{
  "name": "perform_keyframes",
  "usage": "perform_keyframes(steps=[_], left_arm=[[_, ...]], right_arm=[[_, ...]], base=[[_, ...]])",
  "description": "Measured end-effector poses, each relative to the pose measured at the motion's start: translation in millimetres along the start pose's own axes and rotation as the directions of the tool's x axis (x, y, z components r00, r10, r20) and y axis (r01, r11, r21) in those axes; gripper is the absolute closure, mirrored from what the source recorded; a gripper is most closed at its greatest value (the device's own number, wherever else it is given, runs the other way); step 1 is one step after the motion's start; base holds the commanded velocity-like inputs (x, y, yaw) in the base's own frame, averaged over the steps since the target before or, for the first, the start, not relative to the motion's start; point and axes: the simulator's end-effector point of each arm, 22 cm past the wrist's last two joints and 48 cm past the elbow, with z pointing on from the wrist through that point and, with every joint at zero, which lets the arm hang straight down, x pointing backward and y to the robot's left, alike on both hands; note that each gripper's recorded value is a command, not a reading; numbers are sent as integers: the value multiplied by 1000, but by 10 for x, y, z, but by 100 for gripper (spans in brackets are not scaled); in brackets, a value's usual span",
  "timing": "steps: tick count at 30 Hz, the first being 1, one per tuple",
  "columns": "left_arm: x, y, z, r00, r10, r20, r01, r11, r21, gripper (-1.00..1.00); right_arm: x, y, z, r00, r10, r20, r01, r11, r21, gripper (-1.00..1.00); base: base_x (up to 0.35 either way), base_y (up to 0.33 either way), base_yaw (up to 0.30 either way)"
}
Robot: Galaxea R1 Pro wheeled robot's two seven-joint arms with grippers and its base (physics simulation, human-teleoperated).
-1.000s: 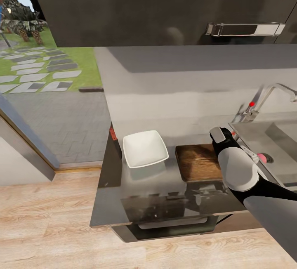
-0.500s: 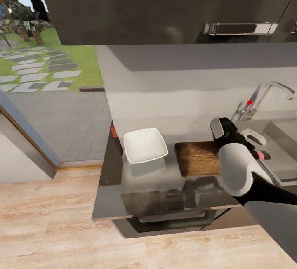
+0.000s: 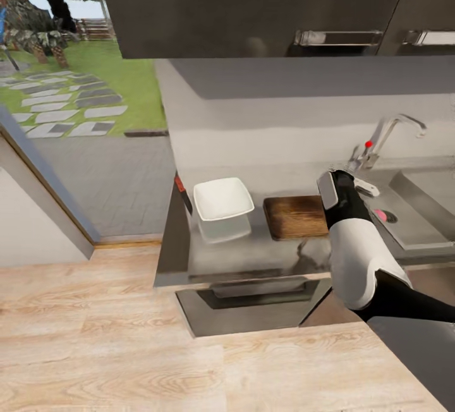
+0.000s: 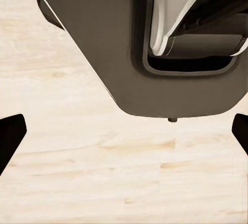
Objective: In the kitchen, take the Vidalia onion out of the sink, dice it on the chopping board with the paring knife, put the diced onion into the bowl on the countertop, then place both the paring knife and the chopping board into the sink.
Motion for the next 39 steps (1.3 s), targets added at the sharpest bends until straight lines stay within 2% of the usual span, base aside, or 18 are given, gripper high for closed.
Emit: perform_keyframes(steps=[4, 7, 13, 17, 19, 20, 21, 23, 24, 26, 27, 30, 32, 33, 34, 38, 39], left_arm=[[-2, 0, 0, 1000, 0, 1, 0, 1000, 0, -100], [-4, 3, 0, 1000, 0, 2, 0, 1000, -1, -100], [-15, 6, 2, 1000, -1, 4, 1, 1000, -2, -100], [-14, 9, 3, 1000, -1, 4, 1, 1000, -3, -100], [-14, 10, 4, 1000, -1, 4, 1, 1000, -4, -100], [-14, 10, 4, 1000, -1, 3, 1, 1000, -4, -100], [-23, 10, 6, 1000, -2, 5, 2, 1000, -4, -100], [-28, 11, 7, 1000, -2, 6, 2, 1000, -4, -100], [-39, 12, 9, 1000, -1, 8, 1, 1000, -5, -100], [-51, 16, 12, 1000, -1, 10, 1, 1000, -6, -100], [-57, 19, 13, 1000, -1, 11, 1, 1000, -8, -100], [-68, 21, 16, 1000, -1, 13, 1, 1000, -9, -100], [-73, 22, 17, 1000, -1, 13, 1, 1000, -9, -100], [-76, 22, 17, 1000, -1, 14, 1, 1000, -9, -100], [-73, 24, 16, 1000, -1, 13, 1, 1000, -10, -100], [-71, 25, 15, 1000, -1, 14, 1, 1000, -11, -100], [-74, 26, 15, 1000, -1, 14, 1, 1000, -11, -100]], right_arm=[[126, 198, 6, 998, -62, 18, 63, 995, -78, -100], [260, 416, -26, 988, -137, 69, 147, 975, -168, -100], [318, 369, -129, 973, -159, 166, 193, 957, -215, -100], [437, 328, -313, 952, -180, 247, 245, 933, -265, -100], [556, 329, -492, 934, -203, 294, 294, 903, -313, -100], [599, 316, -527, 931, -209, 301, 305, 895, -324, -100], [798, 233, -662, 921, -223, 321, 340, 862, -377, -100], [992, 168, -712, 918, -235, 318, 358, 837, -413, -100], [1148, 108, -766, 917, -243, 318, 370, 816, -445, -100], [1308, 4, -803, 912, -258, 320, 387, 800, -458, -100], [1435, -118, -831, 901, -274, 335, 410, 790, -456, -100], [1588, -251, -884, 880, -287, 379, 447, 772, -453, -100], [1706, -323, -930, 860, -291, 420, 477, 751, -456, -100], [1803, -372, -956, 847, -297, 441, 497, 736, -459, -100], [2096, -504, -1004, 828, -317, 463, 534, 699, -477, -100], [2572, -782, -1100, 813, -330, 480, 564, 652, -507, -100], [2642, -831, -1114, 811, -332, 481, 567, 647, -510, -100]], base=[[-336, -26, 0], [-330, -115, 0], [-306, -181, 0], [-288, -209, 0], [-280, -218, 0], [-275, -222, 0], [-273, -224, 0], [-271, -225, 0], [-270, -225, 0], [-269, -226, 0], [-267, -227, 0], [-265, -227, 0], [-262, -229, 0], [-256, -234, 0], [-254, -236, 0], [-252, -237, 0], [-244, -238, 0]])
